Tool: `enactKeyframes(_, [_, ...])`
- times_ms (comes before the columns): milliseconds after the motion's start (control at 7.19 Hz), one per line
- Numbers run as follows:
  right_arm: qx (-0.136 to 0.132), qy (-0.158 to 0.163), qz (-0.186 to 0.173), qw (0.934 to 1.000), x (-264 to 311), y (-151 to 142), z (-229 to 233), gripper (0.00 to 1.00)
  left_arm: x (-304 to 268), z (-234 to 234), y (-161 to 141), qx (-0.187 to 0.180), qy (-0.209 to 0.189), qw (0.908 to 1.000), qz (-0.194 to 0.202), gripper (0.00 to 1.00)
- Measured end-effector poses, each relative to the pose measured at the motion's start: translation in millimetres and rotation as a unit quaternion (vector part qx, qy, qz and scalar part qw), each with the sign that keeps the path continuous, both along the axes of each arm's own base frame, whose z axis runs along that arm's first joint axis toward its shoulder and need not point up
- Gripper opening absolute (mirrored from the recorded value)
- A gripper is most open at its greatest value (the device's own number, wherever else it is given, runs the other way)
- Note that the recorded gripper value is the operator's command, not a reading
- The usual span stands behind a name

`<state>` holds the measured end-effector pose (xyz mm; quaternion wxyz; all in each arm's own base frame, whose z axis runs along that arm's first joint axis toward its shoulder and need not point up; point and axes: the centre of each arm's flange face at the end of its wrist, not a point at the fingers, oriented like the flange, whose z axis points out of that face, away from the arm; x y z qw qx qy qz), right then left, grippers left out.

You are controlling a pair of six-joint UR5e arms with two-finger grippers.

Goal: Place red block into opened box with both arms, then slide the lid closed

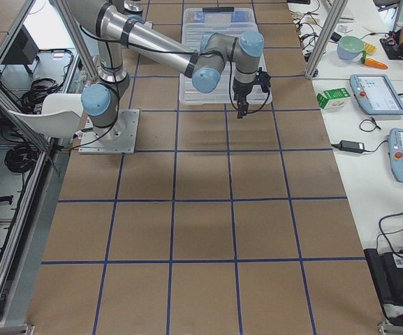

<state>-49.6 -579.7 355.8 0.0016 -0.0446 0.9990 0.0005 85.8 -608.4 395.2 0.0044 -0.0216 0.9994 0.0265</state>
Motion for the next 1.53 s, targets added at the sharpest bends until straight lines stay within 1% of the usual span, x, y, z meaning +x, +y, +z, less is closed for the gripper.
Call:
enactKeyframes(139, [0.0,0.0,0.003,1.0,-6.8,0.4,1.1,1.0,-27.5,35.2,4.3,-0.004,-0.002,0.9999,-0.01,0.0])
enactKeyframes(278, [0.001,0.0,0.012,0.9999,-12.6,1.0,1.4,1.0,-59.5,56.4,9.9,-0.009,-0.004,0.9998,-0.016,0.0])
enactKeyframes(417, [0.001,0.0,0.017,0.9999,-18.5,1.4,2.1,1.0,-91.4,65.1,14.5,-0.012,-0.004,0.9998,-0.018,0.0])
enactKeyframes(557, [0.0,0.0,0.018,0.9998,-23.1,1.7,2.7,1.0,-124.0,63.1,17.7,-0.009,-0.004,0.9998,-0.02,0.0])
enactKeyframes(835, [0.002,0.008,0.02,0.9998,-28.0,2.5,3.8,1.0,-172.7,34.3,24.1,0.012,-0.003,0.9997,-0.021,0.0])
enactKeyframes(974, [0.004,0.014,0.022,0.9997,-29.3,2.8,4.0,1.0,-184.1,13.3,27.8,0.019,-0.003,0.9996,-0.022,0.0])
enactKeyframes(1252, [0.007,0.021,0.019,0.9996,-39.1,4.6,4.1,1.0,-193.2,-26.7,36.5,0.022,0.001,0.9994,-0.025,0.0])
enactKeyframes(1530, [0.008,0.023,0.012,0.9996,-50.7,7.7,5.4,1.0,-196.7,-61.5,42.7,0.021,0.015,0.9993,-0.026,0.0])
